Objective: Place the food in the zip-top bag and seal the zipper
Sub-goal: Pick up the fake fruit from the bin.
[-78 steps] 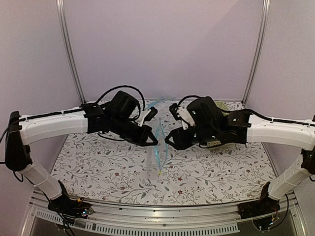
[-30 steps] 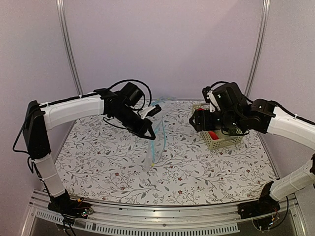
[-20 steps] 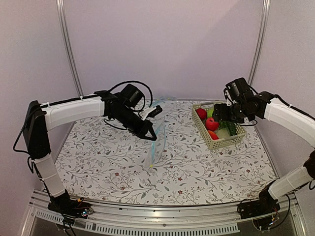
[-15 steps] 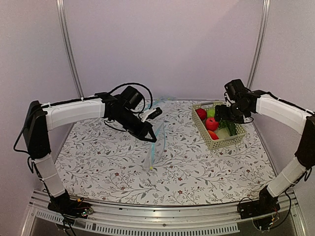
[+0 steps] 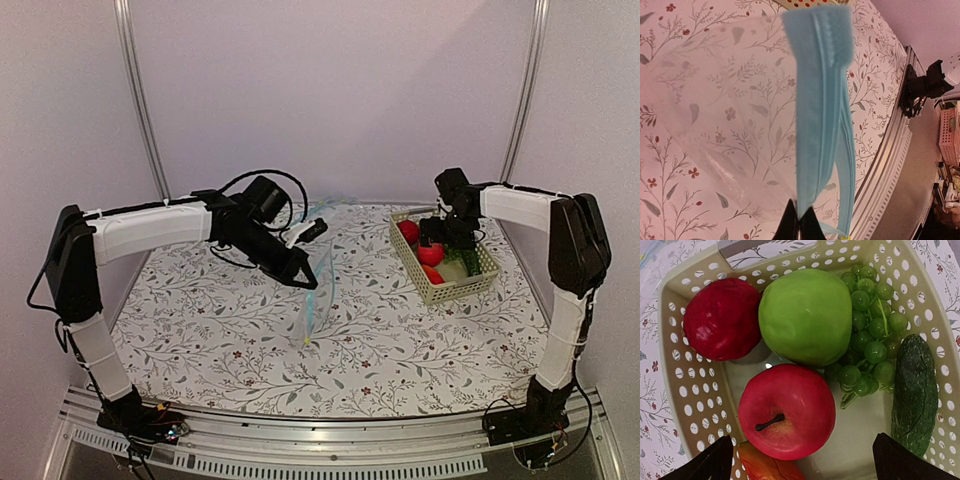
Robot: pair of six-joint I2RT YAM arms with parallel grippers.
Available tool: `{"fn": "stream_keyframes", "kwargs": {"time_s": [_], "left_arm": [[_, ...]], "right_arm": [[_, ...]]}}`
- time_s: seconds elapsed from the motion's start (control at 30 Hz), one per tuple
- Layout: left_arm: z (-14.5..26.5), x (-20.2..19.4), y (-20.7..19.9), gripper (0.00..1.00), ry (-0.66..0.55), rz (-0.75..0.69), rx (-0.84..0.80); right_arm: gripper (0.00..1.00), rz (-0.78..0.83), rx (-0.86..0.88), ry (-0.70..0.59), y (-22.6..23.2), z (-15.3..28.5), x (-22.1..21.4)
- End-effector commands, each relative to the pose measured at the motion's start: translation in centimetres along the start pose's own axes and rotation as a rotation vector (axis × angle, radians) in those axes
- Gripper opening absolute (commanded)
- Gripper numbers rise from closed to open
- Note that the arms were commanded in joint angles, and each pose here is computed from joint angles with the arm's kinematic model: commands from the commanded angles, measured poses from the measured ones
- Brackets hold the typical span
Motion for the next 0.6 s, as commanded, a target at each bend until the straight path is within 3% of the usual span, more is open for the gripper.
{"fn": "stream_keyframes", "kwargs": {"time_s": [0.0, 0.37, 0.57], "left_arm": [[1.2, 0.5, 0.1, 0.00, -0.039, 0.002, -0.007], [1.2, 0.7, 0.3, 0.00, -0.041, 0.014, -0.011], [1.3, 0.6, 0.2, 0.00, -0.043, 0.013, -0.011]], "right_arm": [[0.97, 0.016, 0.007, 0.032, 0.4, -1.9, -0.1], [0.97, 0.056, -0.023, 0.049, 1.6, -3.9, -0.7], [0.88, 0.050, -0.062, 0.057, 1.5, -4.9, -1.0]]}}
Point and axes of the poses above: each gripper's point midway between its finger pads, its own z axis back along the fingers, its own y axis along the line the jaws close on, x = y × z, the point moved 3 cm from there along z, back along the fingers, and after that the axes turned 1 degree about z, right-handed, at the moved point
